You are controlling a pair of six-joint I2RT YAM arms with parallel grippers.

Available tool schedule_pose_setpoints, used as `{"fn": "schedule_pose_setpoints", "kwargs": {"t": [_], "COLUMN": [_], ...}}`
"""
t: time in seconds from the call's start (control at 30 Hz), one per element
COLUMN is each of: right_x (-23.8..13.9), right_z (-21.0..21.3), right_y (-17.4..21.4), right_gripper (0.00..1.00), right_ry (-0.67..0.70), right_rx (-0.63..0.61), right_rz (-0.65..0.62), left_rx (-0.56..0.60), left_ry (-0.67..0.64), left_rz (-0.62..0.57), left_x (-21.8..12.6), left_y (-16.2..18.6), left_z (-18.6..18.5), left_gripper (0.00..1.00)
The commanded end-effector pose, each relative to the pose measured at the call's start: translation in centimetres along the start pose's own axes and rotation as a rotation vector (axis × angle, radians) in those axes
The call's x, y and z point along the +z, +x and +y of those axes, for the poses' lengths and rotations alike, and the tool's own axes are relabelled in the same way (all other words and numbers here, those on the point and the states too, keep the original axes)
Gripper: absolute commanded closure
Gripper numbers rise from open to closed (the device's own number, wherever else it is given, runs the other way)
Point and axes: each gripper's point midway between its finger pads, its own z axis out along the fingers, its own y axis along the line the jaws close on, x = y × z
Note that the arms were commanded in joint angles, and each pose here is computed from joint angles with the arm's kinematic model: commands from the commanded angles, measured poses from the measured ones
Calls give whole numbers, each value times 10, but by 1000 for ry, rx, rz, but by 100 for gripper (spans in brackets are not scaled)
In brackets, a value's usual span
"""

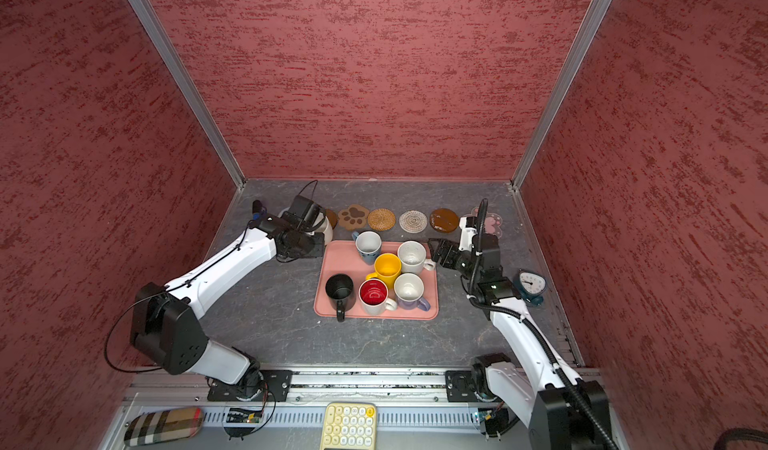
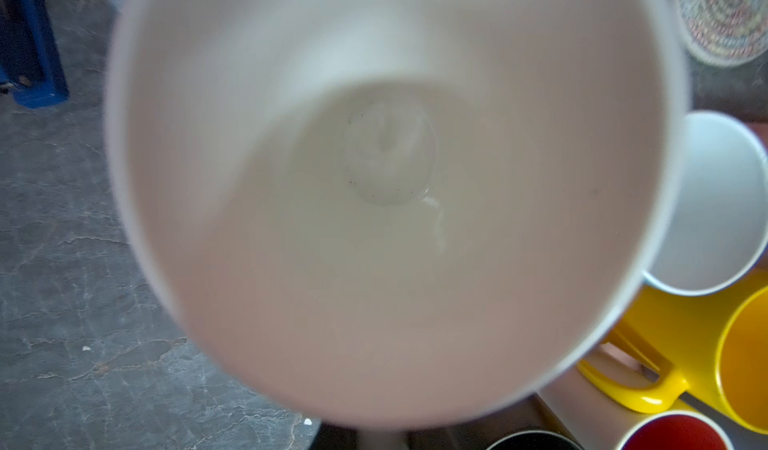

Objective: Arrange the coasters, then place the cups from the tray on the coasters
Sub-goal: 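Lift the white mug toward the pale grey coaster while the right gripper rises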

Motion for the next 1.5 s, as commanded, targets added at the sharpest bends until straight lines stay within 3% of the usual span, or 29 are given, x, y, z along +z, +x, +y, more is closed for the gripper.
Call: {"fn": "schedule_pose_setpoints", "kwargs": {"t": [0.0,0.4,0.83,1.13,1.47], "right_x": [4,27,72,115,132], "right_z": [18,42,54,37,27], "right_y": [-25,-75,-104,-91,-81], "right_gripper": [13,11,10,10,10], "right_ry": [-63,-148,-239,-235,-229], "right_rx": [-7,19,54,79,78], "right_rz": [-54,-139,-151,-78,-44], "left_rx": [-58,-237,-331,-342,-346], "left_ry": [12,-59,-98,-100,-86], "left_rz": [-94,-158,-112,-99,-59], "left_x": [-21,-19,44,70,99], "left_y": [-33,-94,-133,-158,-164], "left_z": [10,73,117,137,135], "left_gripper": [100,100,100,100,100]}}
